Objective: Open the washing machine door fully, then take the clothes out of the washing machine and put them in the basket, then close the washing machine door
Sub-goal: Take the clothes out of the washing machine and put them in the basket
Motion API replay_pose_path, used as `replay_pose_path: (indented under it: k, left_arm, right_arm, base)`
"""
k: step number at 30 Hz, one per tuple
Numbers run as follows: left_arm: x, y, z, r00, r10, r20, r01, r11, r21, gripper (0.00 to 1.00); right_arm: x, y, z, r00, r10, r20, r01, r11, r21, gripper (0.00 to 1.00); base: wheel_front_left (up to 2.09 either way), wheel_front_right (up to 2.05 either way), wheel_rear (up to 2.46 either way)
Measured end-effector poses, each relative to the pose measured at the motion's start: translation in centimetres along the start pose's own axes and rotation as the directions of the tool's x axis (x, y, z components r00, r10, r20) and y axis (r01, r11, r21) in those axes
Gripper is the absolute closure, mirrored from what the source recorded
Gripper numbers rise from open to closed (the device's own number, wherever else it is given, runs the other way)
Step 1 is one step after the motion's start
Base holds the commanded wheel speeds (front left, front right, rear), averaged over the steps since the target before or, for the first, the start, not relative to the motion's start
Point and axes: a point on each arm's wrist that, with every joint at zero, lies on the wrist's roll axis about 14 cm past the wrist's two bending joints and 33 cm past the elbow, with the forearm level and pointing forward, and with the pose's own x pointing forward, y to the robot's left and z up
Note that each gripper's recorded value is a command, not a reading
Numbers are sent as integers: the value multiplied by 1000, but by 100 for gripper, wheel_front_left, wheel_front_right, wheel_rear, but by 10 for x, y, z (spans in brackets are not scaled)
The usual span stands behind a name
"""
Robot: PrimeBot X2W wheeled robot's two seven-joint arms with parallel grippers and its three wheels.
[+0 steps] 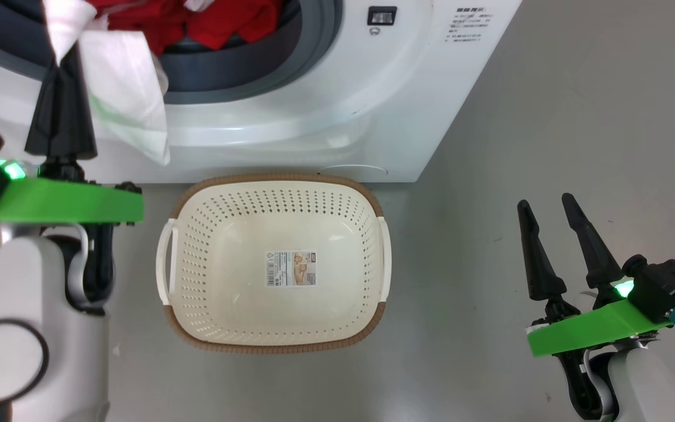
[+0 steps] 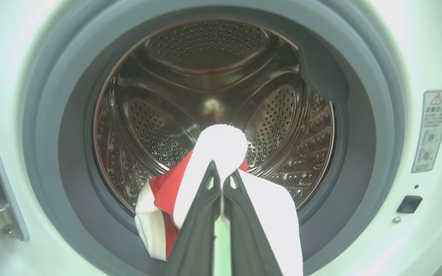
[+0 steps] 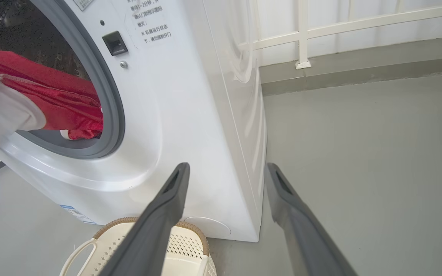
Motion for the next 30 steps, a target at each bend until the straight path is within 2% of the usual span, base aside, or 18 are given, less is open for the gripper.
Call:
replay_pose_path:
  k: [10,21,24,30]
  left_arm:
    - [-20,-12,54,985,-26,168,27,1000,-5,100]
    - [-37,-28,105,938,-64,339,71,997,-8,100]
    - [-40,-30,95,947,-67,315,76,997,-18,100]
    - [-47,-37,30,989,-80,124,88,994,-58,100]
  right_arm:
    - [-4,3,3,1000,5,6,-5,1000,-3,0]
    - [-7,-2,-2,1000,-8,-9,8,1000,-3,0]
    - [-7,-3,-3,1000,-10,-12,10,1000,-3,0]
    - [-6,-4,-8,1000,-12,-23,12,1000,1,0]
  base:
    - [0,0,0]
    - [0,0,0]
    - [0,0,0]
    - [0,0,0]
